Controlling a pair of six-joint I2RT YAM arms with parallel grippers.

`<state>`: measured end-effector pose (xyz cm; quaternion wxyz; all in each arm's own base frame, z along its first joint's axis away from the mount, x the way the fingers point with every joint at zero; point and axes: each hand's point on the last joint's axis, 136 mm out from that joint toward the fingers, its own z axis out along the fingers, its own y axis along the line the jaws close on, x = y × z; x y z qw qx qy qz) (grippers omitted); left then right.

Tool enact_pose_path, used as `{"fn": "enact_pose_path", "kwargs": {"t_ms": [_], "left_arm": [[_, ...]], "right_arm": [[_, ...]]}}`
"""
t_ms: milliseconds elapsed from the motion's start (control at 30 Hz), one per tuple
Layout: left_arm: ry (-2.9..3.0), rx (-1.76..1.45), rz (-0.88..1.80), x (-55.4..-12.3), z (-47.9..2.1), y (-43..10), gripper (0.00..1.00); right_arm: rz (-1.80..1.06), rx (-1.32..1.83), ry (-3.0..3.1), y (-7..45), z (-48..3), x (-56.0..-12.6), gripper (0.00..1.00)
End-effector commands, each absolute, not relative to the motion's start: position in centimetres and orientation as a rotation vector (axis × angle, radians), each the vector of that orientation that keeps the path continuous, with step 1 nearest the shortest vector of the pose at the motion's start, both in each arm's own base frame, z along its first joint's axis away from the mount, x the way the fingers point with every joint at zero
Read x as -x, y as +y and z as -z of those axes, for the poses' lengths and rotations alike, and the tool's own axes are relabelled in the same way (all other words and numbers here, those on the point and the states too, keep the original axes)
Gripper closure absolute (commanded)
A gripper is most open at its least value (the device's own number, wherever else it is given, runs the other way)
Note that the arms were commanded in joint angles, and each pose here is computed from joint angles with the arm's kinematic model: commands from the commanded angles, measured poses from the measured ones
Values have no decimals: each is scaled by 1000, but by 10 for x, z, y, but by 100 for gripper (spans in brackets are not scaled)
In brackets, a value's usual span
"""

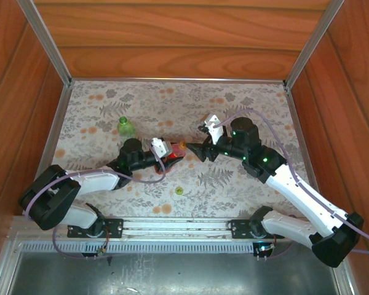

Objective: Screw on the bottle caps

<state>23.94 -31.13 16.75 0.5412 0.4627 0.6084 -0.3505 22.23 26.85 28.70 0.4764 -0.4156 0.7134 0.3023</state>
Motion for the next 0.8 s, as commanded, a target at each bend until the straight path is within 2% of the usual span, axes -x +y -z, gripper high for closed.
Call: {"fn": "enact_pose_path", "kwargs": {"t_ms": [0,133,300,533,767], "left_arm": [[1386,-1109,1004,-224,-197,-318,42],[1338,-1109,1042,-219,-216,-321,42],[1292,-1109,1050,-216,-232,-320,42],[1268,-1119,1053,-213,-237,-320,42],[1265,-1116,1051,-213,-239,-320,42]], "right_arm": [[-927,1077,1622,283,-304,-205,21],[-979,1121,1599,288,-300,-203,24],[-1004,1132,1585,291,-298,-208,33],[-1024,1114,1583,295,-298,-220,47],[-1072,1149,1568,301,-297,-216,53]]}}
